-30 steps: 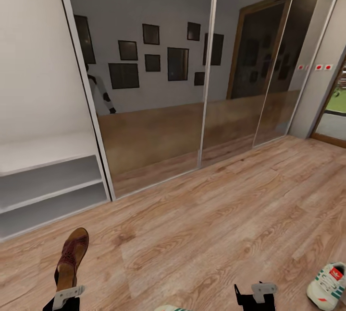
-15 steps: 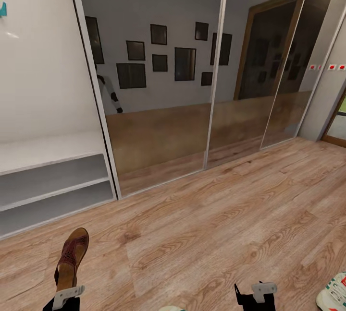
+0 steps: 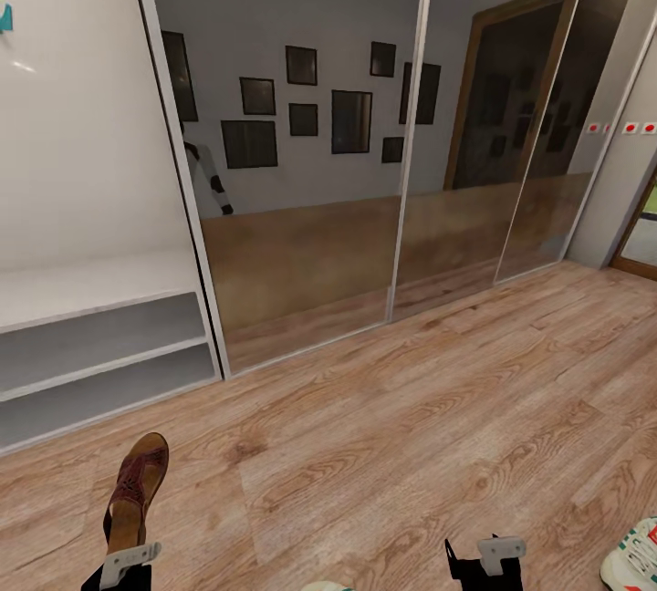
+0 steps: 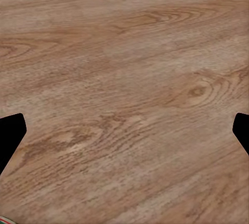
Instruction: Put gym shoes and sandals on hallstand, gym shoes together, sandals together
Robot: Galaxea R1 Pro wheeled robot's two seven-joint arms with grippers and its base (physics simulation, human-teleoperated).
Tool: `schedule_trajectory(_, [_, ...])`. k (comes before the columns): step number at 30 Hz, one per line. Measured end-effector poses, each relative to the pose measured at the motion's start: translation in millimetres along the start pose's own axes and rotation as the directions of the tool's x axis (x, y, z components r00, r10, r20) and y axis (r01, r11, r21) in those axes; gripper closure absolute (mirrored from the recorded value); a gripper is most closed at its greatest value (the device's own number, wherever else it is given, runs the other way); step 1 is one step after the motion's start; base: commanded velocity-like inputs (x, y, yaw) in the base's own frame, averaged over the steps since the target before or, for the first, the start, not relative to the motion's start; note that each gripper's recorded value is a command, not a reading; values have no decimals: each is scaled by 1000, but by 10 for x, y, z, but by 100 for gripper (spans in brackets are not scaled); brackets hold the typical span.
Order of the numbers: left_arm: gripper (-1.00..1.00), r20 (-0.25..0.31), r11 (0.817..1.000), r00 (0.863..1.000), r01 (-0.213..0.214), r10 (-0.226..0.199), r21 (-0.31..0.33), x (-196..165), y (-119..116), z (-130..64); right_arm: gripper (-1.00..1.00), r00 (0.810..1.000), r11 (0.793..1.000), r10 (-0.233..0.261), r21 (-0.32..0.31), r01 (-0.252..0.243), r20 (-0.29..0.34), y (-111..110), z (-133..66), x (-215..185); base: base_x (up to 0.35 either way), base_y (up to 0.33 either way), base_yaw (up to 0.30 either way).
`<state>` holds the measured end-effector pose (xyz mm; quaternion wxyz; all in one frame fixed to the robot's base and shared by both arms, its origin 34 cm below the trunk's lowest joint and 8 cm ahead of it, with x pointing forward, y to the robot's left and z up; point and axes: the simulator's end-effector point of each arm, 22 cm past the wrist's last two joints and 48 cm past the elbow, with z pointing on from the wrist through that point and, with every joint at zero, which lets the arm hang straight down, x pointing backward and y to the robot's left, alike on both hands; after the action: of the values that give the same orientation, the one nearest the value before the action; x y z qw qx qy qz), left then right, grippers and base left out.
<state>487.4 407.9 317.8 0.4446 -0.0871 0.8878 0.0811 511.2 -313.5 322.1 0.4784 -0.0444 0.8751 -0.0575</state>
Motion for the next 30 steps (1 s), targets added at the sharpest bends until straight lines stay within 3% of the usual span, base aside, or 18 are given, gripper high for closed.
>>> schedule_trajectory(13, [100, 0, 1000, 1000, -1, 1, 1, 1, -3, 0, -100, 1000, 999, -25, -24, 25, -3, 53, -4, 13, 0, 0, 0])
schedule_trajectory(16, [100, 1, 1000, 1000, -3, 3, 3, -6, -9, 2, -100, 997, 995, -80, -66, 80, 1, 146, -7, 13, 0, 0, 0])
schedule_trajectory(17, [100, 2, 1000, 1000, -5, 5, 5, -10, -13, 3, -100, 992, 988, -123, -96, 123, 8, 211, -10, 9, 0, 0, 0])
schedule_trajectory(20, [100, 3, 1000, 1000, -9, 9, 7, -23, -15, 9, -100, 982, 971, -190, -145, 191, 26, 328, -12, -17, 0, 0, 0])
schedule_trajectory(22, [100, 7, 1000, 1000, -15, 15, 10, -50, -7, 19, -100, 967, 949, -249, -186, 254, 50, 442, -10, -55, 0, 0, 0])
schedule_trajectory(24, [100, 12, 1000, 1000, -24, 24, 17, -104, 0, 43, -100, 942, 915, -323, -228, 334, 85, 574, 7, -137, 0, 0, 0])
schedule_trajectory(25, [100, 19, 999, 999, -34, 33, 24, -162, 12, 64, -100, 903, 866, -413, -259, 429, 116, 660, 47, -235, 0, 0, 0])
schedule_trajectory(26, [100, 21, 999, 999, -37, 36, 27, -176, 12, 70, -100, 894, 853, -433, -266, 449, 119, 676, 56, -248, 0, 0, 0])
schedule_trajectory(28, [100, 40, 995, 997, -66, 64, 69, -299, -72, 112, -100, 856, 798, -504, -317, 512, 116, 772, 86, -271, 0, 0, 0])
schedule_trajectory(30, [100, 61, 982, 993, -110, 101, 154, -538, -304, 210, -100, 836, 753, -543, -391, 529, 85, 807, 78, -208, 0, 0, 0])
